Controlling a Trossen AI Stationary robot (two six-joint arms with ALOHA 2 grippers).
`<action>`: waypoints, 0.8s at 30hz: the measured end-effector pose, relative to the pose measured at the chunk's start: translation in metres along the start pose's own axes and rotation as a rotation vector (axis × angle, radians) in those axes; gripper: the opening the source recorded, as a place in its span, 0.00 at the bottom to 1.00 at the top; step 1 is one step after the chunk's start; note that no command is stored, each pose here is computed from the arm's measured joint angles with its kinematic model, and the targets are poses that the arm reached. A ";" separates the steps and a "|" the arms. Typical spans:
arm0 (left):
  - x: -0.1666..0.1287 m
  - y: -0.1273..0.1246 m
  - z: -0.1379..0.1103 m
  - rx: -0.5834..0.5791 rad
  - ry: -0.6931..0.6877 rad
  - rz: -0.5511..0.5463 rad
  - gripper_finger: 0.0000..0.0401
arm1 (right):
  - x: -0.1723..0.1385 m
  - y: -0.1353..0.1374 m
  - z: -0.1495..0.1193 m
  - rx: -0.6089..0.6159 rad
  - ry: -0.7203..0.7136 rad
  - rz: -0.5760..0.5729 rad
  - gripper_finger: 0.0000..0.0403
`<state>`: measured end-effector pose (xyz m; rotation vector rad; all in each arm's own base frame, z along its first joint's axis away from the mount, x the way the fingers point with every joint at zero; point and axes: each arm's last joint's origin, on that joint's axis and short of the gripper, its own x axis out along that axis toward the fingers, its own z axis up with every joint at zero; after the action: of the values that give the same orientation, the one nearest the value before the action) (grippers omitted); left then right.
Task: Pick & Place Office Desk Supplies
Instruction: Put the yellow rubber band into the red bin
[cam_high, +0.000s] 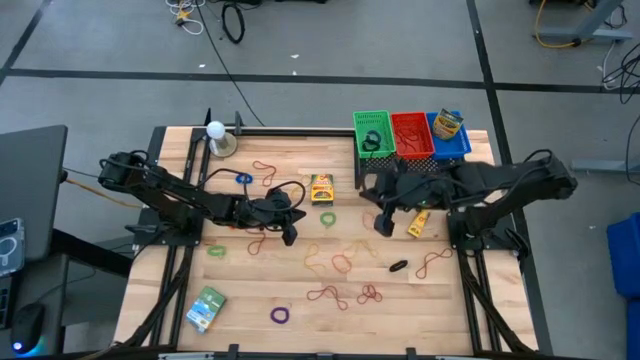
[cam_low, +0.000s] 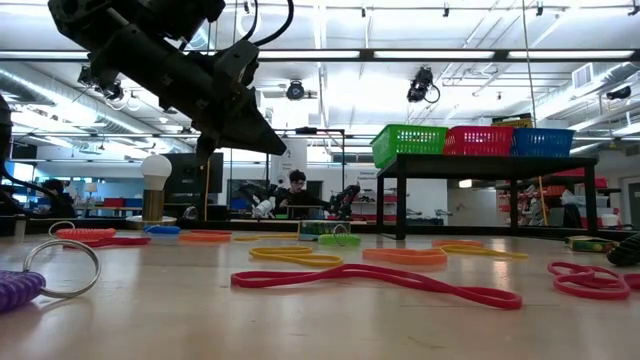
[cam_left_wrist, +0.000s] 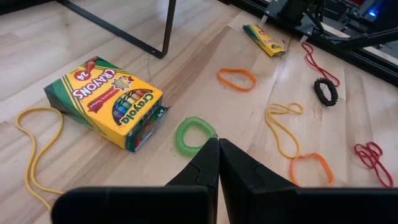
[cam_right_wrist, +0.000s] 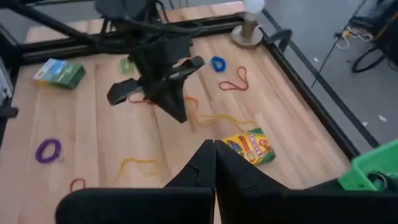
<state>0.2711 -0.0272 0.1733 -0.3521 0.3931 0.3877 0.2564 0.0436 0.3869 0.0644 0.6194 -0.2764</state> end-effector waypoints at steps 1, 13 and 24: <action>0.000 0.000 0.000 0.000 0.000 0.000 0.03 | 0.000 -0.001 -0.001 0.011 0.017 0.004 0.00; 0.000 0.000 0.000 0.000 0.001 -0.004 0.03 | 0.099 0.027 -0.129 0.049 0.441 0.086 0.04; 0.000 -0.001 -0.001 0.000 0.024 -0.044 0.03 | 0.154 0.035 -0.181 -0.040 0.610 0.087 0.33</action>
<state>0.2714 -0.0287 0.1730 -0.3654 0.4082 0.3406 0.2837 0.0665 0.1494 0.1393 1.2242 -0.1565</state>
